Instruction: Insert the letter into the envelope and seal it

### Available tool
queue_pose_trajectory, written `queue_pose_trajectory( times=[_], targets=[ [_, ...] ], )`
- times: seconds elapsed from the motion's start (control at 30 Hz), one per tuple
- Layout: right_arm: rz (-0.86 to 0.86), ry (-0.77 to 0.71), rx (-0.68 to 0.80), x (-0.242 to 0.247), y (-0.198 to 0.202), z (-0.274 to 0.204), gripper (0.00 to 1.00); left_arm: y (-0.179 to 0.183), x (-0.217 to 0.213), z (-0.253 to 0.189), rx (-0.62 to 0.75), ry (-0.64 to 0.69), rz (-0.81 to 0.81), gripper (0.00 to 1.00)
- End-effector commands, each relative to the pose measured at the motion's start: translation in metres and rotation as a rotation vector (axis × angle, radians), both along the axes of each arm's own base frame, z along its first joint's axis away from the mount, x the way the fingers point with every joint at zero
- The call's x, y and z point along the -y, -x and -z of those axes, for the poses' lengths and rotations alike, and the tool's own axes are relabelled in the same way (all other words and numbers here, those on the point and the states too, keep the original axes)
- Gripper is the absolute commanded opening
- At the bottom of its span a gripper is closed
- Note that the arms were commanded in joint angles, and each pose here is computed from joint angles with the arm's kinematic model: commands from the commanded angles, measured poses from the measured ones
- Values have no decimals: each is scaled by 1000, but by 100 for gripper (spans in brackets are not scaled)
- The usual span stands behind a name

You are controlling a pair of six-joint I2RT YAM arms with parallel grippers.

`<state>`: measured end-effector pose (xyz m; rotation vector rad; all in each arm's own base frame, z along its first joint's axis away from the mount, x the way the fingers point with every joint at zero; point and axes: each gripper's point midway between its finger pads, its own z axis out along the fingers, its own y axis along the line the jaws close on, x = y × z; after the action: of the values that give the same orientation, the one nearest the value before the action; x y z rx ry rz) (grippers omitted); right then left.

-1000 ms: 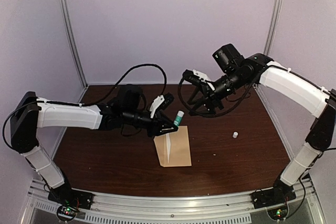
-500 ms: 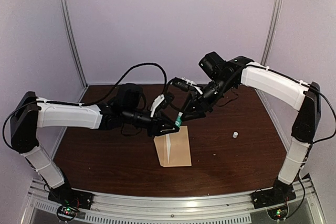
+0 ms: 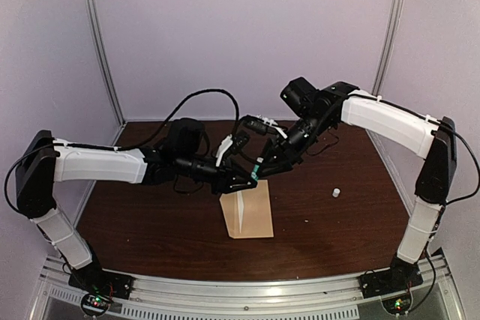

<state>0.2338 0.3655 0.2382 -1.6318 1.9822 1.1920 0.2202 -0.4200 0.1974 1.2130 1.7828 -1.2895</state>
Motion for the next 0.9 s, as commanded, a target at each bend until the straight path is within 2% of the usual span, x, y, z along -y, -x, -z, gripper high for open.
queue_pose_trajectory(
  times=[0.0,0.5,0.87],
  targets=[
    [-11,-34,15,-4,4,-13,41,-3,7,-17,22,51,15,12],
    [-11,-39,14,-7,5,-11,29,-2,8,-20,17,63,26,13],
    [-5,-27,2,-7,4,-4,29,0,8,-21,17,71,32,12]
  ],
)
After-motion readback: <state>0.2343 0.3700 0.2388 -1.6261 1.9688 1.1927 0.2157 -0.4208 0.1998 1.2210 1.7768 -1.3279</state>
